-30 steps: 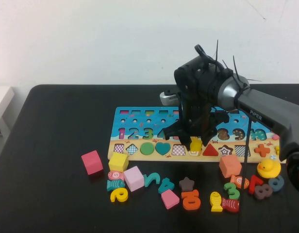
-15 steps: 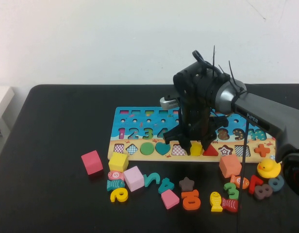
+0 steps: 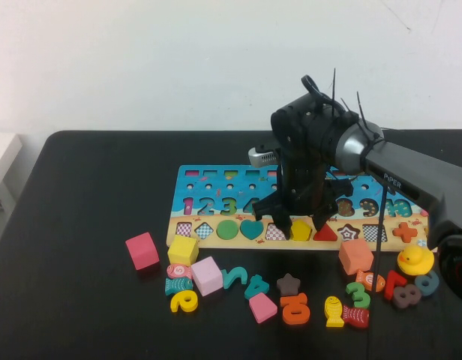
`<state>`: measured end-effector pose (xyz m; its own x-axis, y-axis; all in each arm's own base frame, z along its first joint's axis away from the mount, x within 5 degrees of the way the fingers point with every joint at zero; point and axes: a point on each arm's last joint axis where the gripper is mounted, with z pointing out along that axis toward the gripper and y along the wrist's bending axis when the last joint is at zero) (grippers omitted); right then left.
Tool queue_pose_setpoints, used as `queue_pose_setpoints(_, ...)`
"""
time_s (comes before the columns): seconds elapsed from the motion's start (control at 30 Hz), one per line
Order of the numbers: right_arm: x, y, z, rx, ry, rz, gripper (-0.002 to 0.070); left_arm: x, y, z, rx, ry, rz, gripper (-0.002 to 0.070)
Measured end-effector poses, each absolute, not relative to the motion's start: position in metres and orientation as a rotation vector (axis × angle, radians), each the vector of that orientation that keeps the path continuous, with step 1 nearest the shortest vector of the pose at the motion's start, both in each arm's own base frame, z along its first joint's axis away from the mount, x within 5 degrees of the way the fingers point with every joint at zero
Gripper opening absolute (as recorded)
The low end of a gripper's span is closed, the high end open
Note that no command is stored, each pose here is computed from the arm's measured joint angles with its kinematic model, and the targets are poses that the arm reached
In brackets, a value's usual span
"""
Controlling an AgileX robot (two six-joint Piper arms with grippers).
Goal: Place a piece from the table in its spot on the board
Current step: Place the "five-pointed star" into the hole of the five-pointed star
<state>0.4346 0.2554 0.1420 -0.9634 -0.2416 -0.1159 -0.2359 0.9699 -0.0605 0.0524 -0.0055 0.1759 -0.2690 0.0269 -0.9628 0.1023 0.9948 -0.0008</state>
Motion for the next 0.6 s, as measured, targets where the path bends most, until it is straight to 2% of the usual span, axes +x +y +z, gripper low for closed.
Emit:
queue_pose_setpoints(0.33,0.435,0.253,0.143,-0.372,2.996,-0.113,0.0472,0.052,-0.006,0.176,0.094,1.843,-0.072,-0.0003)
queue_pose_setpoints(0.6,0.444,0.259,0.172,-0.355,2.908,-0.036,0.0472,0.052,-0.006,0.176,0.094,1.843,-0.072,-0.0002)
